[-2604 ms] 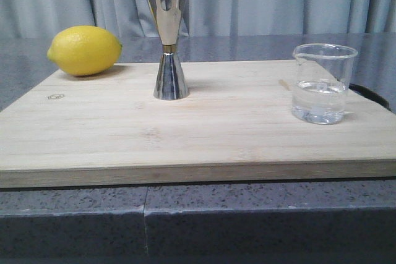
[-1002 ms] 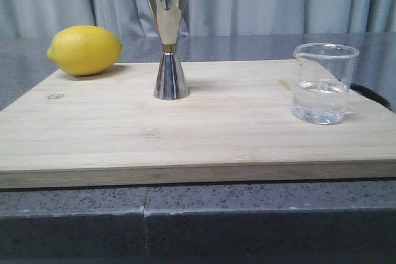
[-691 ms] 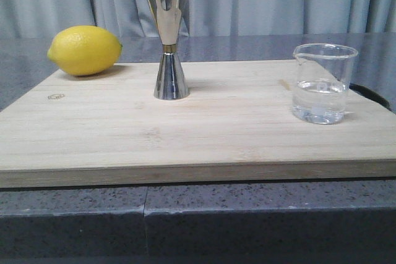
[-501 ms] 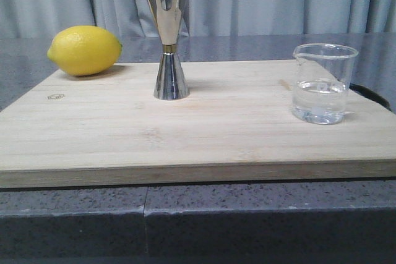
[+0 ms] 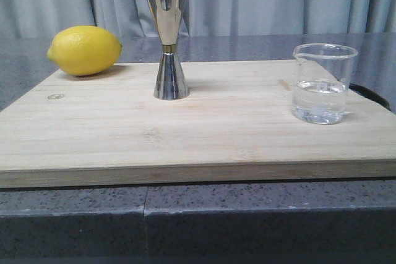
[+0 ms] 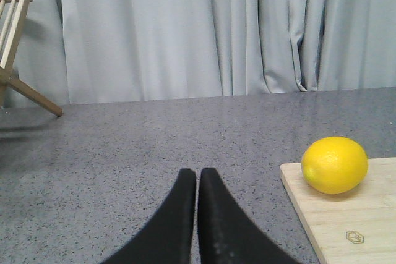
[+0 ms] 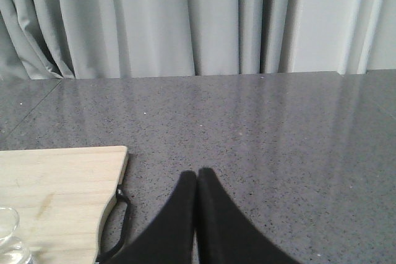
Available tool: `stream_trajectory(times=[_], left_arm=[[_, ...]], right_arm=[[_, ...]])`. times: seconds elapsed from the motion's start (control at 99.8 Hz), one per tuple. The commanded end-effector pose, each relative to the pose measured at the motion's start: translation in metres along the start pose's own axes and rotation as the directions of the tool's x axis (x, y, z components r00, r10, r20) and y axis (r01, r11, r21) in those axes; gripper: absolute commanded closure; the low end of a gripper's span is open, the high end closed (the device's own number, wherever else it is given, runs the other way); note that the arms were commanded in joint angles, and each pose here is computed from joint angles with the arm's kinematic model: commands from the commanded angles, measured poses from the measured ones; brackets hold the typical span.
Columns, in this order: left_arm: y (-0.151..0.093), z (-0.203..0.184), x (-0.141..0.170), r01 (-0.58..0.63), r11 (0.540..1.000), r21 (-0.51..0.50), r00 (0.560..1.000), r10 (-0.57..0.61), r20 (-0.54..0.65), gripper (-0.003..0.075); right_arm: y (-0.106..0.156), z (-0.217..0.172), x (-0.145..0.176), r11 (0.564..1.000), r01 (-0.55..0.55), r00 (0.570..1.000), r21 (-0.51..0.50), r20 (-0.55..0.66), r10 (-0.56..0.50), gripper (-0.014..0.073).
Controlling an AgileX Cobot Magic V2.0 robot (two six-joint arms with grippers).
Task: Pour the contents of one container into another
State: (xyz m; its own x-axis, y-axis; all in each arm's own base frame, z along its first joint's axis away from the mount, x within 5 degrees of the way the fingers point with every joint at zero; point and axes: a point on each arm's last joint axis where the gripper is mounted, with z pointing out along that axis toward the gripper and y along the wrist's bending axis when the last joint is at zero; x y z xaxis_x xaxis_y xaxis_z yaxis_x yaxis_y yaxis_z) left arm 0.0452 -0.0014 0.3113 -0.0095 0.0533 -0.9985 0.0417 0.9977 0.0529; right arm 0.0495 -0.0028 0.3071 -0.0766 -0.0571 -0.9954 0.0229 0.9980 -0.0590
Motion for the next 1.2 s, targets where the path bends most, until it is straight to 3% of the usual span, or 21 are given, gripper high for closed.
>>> stream_trajectory(times=[0.0, 0.22, 0.28, 0.351, 0.481, 0.551, 0.631, 1.192], left_arm=[[0.0006, 0.0004, -0.0159, 0.004, 1.000, -0.002, 0.996, -0.004, 0.084, 0.0739], [0.0005, 0.0004, -0.0164, 0.006, 1.000, -0.001, 0.996, -0.006, 0.090, 0.0736], [0.0006, 0.0004, -0.0164, 0.006, 1.000, -0.003, 0.996, -0.006, 0.090, 0.0706], [0.0006, 0.0004, -0.0164, 0.006, 1.000, -0.003, 0.996, -0.006, 0.090, 0.0596], [0.0006, 0.0004, -0.0164, 0.006, 1.000, -0.003, 0.996, -0.006, 0.090, 0.0285], [0.0005, 0.0004, -0.0164, 0.010, 1.000, -0.001, 0.996, -0.010, 0.090, 0.0181], [0.0005, 0.0004, -0.0162, 0.010, 1.000, -0.001, 0.996, -0.010, 0.088, 0.0164], [0.0002, 0.0004, -0.0162, 0.022, 1.000, 0.004, 0.996, -0.022, 0.088, 0.0166]], right_arm=[[-0.0010, -0.0010, -0.0177, 1.000, 0.019, 0.995, 0.010, 0.100, -0.020, 0.0666], [-0.0010, -0.0010, -0.0179, 1.000, 0.019, 0.995, 0.010, 0.103, -0.020, 0.0665], [-0.0010, -0.0010, -0.0180, 1.000, 0.019, 0.994, 0.010, 0.103, -0.020, 0.0619], [-0.0010, -0.0011, -0.0181, 1.000, 0.019, 0.994, 0.010, 0.105, -0.020, 0.0490], [-0.0010, -0.0010, -0.0180, 1.000, 0.019, 0.994, 0.010, 0.103, -0.020, 0.0184], [-0.0010, -0.0010, -0.0180, 1.000, 0.019, 0.994, 0.010, 0.103, -0.020, 0.0072], [-0.0010, -0.0010, -0.0180, 1.000, 0.019, 0.994, 0.010, 0.103, -0.020, 0.0040], [-0.0009, -0.0010, -0.0174, 1.000, 0.015, 0.995, 0.008, 0.097, -0.016, 0.0041]])
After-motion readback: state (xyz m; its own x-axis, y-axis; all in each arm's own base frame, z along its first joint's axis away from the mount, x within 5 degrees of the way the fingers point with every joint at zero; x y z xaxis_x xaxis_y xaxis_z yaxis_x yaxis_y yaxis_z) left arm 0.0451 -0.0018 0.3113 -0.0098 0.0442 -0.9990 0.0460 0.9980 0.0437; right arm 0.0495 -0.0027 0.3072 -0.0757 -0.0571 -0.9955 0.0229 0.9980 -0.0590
